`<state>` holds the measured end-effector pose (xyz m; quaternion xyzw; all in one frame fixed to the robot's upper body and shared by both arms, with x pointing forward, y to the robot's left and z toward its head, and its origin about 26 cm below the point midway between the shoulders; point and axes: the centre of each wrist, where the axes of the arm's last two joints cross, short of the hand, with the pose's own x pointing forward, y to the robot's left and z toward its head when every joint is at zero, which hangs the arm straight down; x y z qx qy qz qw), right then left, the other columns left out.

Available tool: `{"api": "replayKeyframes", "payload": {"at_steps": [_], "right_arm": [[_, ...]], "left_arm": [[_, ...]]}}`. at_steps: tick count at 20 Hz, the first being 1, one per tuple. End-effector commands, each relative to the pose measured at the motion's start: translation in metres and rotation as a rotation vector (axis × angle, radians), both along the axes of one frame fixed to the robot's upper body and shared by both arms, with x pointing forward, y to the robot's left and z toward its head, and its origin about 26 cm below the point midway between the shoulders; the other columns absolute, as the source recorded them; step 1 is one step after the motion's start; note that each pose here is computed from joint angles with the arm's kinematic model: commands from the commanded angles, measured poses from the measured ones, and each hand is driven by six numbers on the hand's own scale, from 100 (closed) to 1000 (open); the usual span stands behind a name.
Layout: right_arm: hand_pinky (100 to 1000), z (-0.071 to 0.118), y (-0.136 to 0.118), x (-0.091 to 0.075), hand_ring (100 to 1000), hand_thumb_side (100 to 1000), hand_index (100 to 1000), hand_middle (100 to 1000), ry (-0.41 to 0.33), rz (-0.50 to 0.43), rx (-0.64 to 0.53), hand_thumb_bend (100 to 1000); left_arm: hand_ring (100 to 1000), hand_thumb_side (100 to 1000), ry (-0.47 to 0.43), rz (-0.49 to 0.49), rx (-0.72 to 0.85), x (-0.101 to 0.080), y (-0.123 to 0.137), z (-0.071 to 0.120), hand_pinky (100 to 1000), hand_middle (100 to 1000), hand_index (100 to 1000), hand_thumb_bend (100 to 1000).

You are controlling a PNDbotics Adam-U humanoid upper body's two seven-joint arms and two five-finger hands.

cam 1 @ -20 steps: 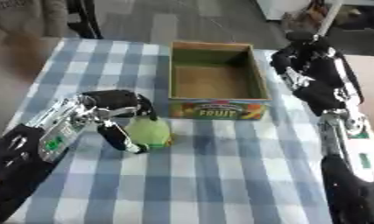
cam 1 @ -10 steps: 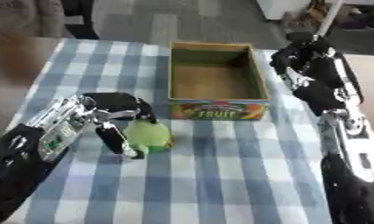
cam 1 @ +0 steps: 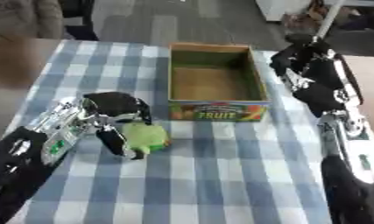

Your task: Pick up objects on the table and place them in the box.

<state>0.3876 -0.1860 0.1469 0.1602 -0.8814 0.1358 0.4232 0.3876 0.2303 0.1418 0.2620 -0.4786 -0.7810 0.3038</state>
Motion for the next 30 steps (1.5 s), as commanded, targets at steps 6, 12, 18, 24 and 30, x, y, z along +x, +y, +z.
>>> {"api": "replayKeyframes", "payload": {"at_steps": [6,12,18,24,30], "right_arm": [[591,0.013,0.0,-0.001,593,100,710,470,-0.042,0.001,-0.004,349],[591,0.012,-0.001,-0.001,593,100,710,470,-0.042,-0.003,-0.005,350],[591,0.012,-0.003,-0.001,593,100,710,470,-0.039,-0.009,-0.009,351],[591,0.011,-0.001,-0.002,593,100,710,470,-0.037,-0.004,-0.009,351],[591,0.012,0.004,-0.001,593,100,711,470,-0.041,0.019,-0.014,350]], "left_arm": [[313,324,-0.02,-0.021,-0.044,0.0,0.003,0.001,272,383,520,267],[242,287,-0.113,-0.084,-0.117,-0.008,0.002,0.033,183,325,462,237],[228,256,-0.223,-0.155,-0.193,-0.036,0.004,0.093,165,315,452,246],[234,222,-0.299,-0.133,-0.287,-0.038,0.007,0.13,149,324,464,228],[256,208,-0.341,-0.087,-0.357,-0.006,0.004,0.129,171,343,479,243]]}}
